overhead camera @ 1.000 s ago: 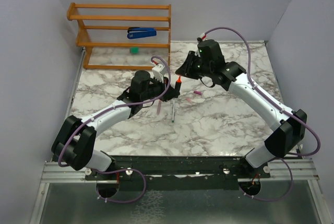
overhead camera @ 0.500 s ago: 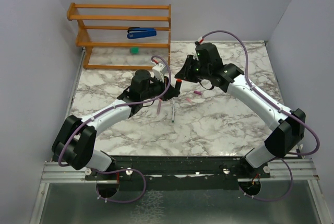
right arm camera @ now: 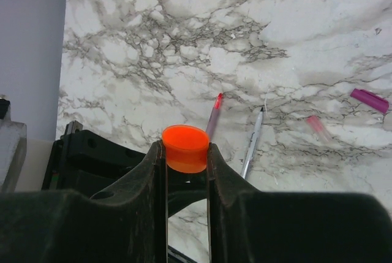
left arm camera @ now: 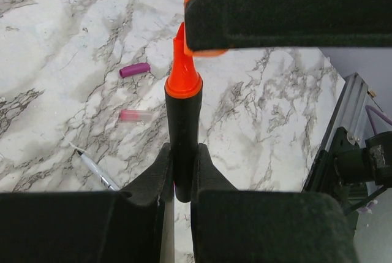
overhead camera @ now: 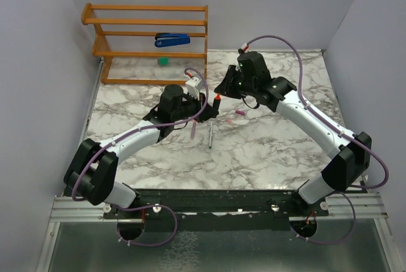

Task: Insert the pens into the pen caps

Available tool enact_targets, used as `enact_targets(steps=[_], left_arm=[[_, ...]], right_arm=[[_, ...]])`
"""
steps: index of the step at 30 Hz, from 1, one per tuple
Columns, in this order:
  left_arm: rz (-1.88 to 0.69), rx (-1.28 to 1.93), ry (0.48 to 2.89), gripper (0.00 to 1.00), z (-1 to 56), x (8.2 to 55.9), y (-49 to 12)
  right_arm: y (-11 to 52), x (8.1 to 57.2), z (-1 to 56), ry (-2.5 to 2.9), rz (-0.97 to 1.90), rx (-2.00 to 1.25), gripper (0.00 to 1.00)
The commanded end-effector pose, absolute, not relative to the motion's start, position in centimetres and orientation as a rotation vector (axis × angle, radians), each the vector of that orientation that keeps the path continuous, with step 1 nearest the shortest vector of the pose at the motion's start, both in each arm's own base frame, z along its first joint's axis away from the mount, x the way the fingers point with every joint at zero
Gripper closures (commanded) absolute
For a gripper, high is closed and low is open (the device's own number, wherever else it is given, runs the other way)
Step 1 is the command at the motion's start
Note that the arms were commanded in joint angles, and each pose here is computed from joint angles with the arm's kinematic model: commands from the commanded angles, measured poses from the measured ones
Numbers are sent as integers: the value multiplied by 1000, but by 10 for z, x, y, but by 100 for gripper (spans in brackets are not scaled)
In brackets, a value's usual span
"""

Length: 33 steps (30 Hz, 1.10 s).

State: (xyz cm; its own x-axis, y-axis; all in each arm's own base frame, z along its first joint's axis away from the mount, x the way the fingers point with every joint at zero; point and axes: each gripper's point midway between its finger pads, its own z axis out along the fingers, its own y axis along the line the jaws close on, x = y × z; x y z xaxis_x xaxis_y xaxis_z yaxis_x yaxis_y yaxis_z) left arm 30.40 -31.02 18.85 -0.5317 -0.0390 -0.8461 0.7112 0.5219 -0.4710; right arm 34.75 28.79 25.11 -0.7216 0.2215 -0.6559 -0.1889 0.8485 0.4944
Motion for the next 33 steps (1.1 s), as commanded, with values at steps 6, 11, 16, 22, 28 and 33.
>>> enact_targets(steps=[6, 11, 16, 22, 28, 33], left_arm=[[-1120, 592, 1856, 100, 197, 300, -313], [-1119, 593, 1853, 100, 198, 299, -313], [-1115, 598, 1848, 100, 200, 300, -313], [-1112, 603, 1847, 100, 199, 301, -313], [-1094, 604, 1851, 100, 197, 304, -313], [-1073, 606, 1844, 100, 200, 312, -313]], right_arm=[[289, 369, 297, 2125, 687, 45, 99], [291, 369, 285, 2147, 691, 42, 99], [288, 364, 263, 2190, 666, 44, 99], [286, 357, 238, 2242, 660, 47, 99], [288, 352, 237, 2256, 683, 31, 99], [291, 344, 236, 2273, 700, 8, 99]])
